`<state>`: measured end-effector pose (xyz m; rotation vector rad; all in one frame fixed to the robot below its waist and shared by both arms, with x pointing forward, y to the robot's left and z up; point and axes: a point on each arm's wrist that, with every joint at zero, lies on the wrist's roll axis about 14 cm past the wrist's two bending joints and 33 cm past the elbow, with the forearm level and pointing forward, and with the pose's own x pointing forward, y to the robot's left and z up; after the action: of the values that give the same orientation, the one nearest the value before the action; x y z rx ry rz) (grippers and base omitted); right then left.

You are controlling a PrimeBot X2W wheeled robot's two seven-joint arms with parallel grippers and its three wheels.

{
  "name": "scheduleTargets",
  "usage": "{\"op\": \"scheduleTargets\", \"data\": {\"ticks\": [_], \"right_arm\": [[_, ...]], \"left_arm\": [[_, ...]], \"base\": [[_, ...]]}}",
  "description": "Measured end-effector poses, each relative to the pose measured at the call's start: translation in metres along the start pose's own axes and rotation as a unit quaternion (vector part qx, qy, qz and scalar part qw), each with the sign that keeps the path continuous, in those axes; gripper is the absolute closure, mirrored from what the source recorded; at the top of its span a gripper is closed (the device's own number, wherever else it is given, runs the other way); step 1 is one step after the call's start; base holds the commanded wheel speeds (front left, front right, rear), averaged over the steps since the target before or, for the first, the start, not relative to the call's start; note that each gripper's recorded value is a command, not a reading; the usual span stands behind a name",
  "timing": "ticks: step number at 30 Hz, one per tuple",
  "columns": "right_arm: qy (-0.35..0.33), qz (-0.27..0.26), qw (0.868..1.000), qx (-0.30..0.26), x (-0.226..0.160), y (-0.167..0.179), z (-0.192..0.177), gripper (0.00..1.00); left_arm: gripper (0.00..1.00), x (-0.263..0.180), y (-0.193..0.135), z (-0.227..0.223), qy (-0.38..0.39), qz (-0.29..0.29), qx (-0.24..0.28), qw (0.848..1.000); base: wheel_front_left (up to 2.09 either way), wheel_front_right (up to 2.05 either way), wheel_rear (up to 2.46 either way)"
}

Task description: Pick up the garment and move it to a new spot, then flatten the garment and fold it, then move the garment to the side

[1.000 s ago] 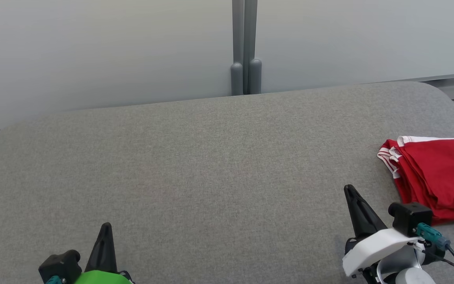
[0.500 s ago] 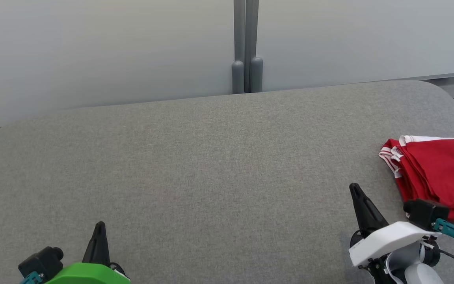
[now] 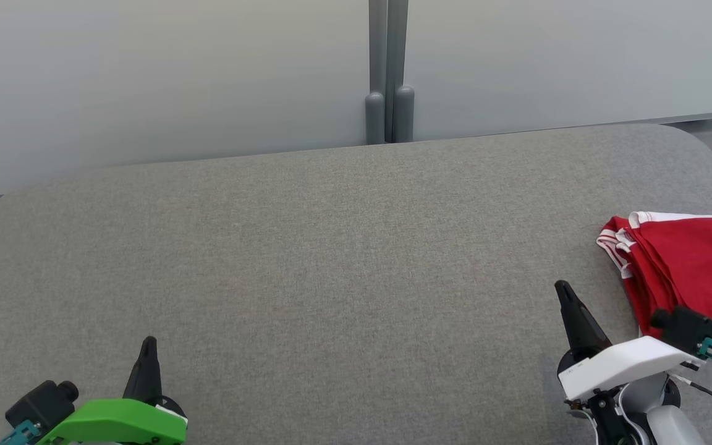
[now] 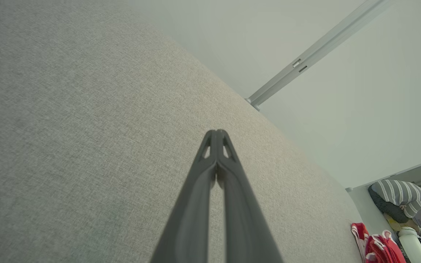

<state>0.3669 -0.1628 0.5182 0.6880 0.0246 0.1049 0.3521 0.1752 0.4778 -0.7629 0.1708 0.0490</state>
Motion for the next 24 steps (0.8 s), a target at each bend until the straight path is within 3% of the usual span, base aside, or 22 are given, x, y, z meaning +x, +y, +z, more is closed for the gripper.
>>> {"op": "scheduleTargets", "data": {"ticks": [24], "right_arm": [[-0.003, -0.011, 0.989, 0.145, 0.008, -0.009, 0.003, 1.00]], "left_arm": [[1.00, 0.008, 0.003, 0.013, -0.007, -0.006, -0.140, 0.990]], "base": [[0.00, 0.00, 0.00]]}}
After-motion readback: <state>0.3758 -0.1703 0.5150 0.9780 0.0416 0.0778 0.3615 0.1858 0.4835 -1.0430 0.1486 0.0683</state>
